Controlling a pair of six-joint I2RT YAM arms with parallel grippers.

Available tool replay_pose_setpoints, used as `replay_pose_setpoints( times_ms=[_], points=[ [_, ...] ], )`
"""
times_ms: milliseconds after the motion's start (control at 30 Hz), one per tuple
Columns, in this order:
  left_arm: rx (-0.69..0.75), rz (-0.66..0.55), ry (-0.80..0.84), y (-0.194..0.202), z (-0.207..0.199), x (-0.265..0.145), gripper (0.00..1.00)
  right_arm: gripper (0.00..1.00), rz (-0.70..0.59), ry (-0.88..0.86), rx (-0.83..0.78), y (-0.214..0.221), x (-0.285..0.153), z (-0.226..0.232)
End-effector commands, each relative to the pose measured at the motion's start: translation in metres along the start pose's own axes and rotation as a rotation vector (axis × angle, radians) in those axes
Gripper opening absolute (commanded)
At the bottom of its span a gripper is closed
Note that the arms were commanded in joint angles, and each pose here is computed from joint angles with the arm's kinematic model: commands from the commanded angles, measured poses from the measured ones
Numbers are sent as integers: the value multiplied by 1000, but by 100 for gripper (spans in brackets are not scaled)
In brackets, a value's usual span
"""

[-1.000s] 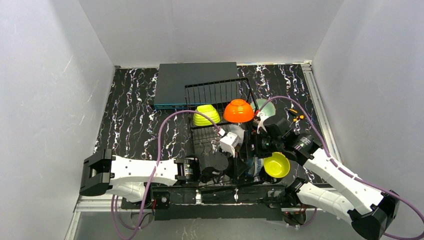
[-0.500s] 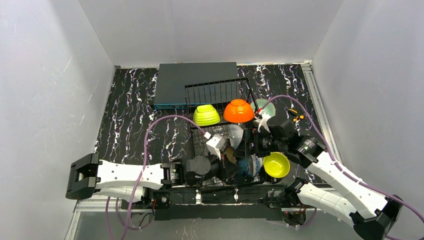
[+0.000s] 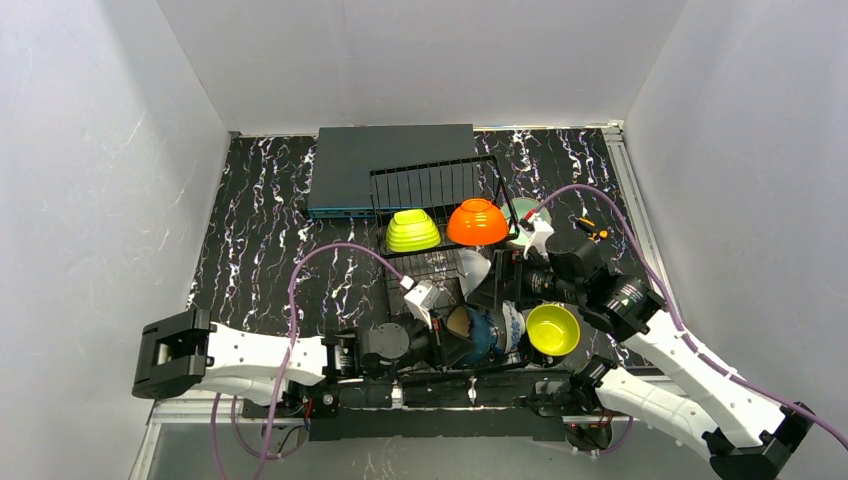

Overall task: Load the bowls into the dish rack
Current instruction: Place the bowl in the dish rack.

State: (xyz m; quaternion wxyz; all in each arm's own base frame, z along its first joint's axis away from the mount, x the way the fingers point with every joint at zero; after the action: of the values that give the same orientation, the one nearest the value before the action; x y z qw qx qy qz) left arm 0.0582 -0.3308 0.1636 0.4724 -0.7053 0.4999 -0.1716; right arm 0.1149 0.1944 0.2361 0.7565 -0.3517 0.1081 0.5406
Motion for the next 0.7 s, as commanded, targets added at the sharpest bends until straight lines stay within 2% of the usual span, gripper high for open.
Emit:
replay_pose_setpoints(
  times_ms=[0,433,667],
  points=[
    [-47,-202,153,-45,-34,1,0,99,-111,-76,-42,-21,-16,23],
    [-120,-296,220,-46,-44,21,0,99,-120,-58,-53,-22,-18,21],
    [-173,-333,196,-37,-35,30,0,99,-115,-51,-58,-22,-17,20]
  ],
)
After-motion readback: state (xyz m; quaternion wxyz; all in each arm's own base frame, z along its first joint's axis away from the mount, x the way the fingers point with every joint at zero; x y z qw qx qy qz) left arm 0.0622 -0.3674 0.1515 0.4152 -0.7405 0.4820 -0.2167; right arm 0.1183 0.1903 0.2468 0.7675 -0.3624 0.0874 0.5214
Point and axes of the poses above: each gripper's point midway between its finger pads, its own x axis out along the fingers, its own z axis along the line the jaws close on, y = z × x, the point moved 4 cm from there along -x, back along the fingers, and after that the axes turned 12 degrees about x, right-handed, at the moved point
